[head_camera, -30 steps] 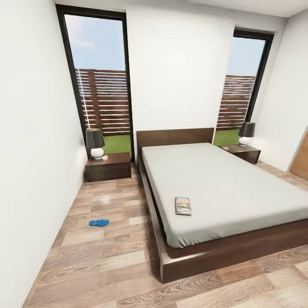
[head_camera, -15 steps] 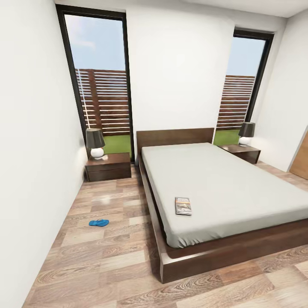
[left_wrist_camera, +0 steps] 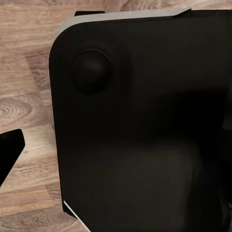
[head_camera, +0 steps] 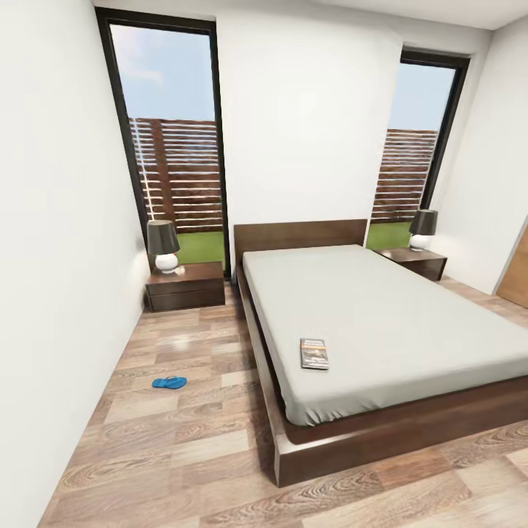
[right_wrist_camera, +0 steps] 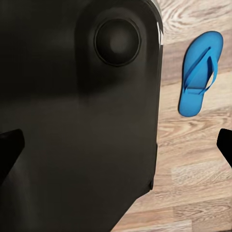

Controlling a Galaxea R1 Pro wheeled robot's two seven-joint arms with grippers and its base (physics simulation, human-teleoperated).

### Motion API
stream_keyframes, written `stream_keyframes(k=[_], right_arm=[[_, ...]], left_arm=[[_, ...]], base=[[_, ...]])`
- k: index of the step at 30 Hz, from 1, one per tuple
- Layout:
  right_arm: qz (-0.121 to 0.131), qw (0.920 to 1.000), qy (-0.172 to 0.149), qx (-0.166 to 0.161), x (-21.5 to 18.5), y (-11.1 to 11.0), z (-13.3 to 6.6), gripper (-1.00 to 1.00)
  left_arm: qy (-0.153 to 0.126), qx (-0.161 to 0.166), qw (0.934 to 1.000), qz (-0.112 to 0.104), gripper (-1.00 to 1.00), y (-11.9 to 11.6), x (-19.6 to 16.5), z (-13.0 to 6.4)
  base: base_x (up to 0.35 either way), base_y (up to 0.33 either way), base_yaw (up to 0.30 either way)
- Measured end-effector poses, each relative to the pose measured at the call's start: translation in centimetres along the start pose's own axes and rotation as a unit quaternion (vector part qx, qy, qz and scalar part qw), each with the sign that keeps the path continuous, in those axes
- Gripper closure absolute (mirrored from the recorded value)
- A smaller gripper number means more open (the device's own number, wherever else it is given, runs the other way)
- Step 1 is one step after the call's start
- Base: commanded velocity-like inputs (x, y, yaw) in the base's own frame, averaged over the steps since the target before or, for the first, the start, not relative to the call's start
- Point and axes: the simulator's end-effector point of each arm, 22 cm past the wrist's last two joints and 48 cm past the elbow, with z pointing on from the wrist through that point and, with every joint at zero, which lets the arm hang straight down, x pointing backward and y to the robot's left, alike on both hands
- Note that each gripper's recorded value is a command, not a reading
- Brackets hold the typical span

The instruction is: In the bedroom, move the book from the bed onto either nightstand, and place the two sandals side by side next to the bed.

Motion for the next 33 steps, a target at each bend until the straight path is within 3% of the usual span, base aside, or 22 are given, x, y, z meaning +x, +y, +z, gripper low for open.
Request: stream_keyframes(k=[14, 33], right_arm=[[0.0, 1.0, 0.0, 0.0, 0.0, 0.02, -0.01, -1.0], [0.0, 1.0, 0.0, -0.001, 0.0, 0.09, -0.01, -1.0]], left_arm=[[-0.021, 0.0, 0.9998, 0.0, -1.0, -0.07, -0.92, -0.03], [-0.023, 0.0, 0.9997, 0.0, -1.0, 0.0, -1.0, -0.03]], base=[[0.289, 0.0, 0.0], [0.329, 0.0, 0.0]])
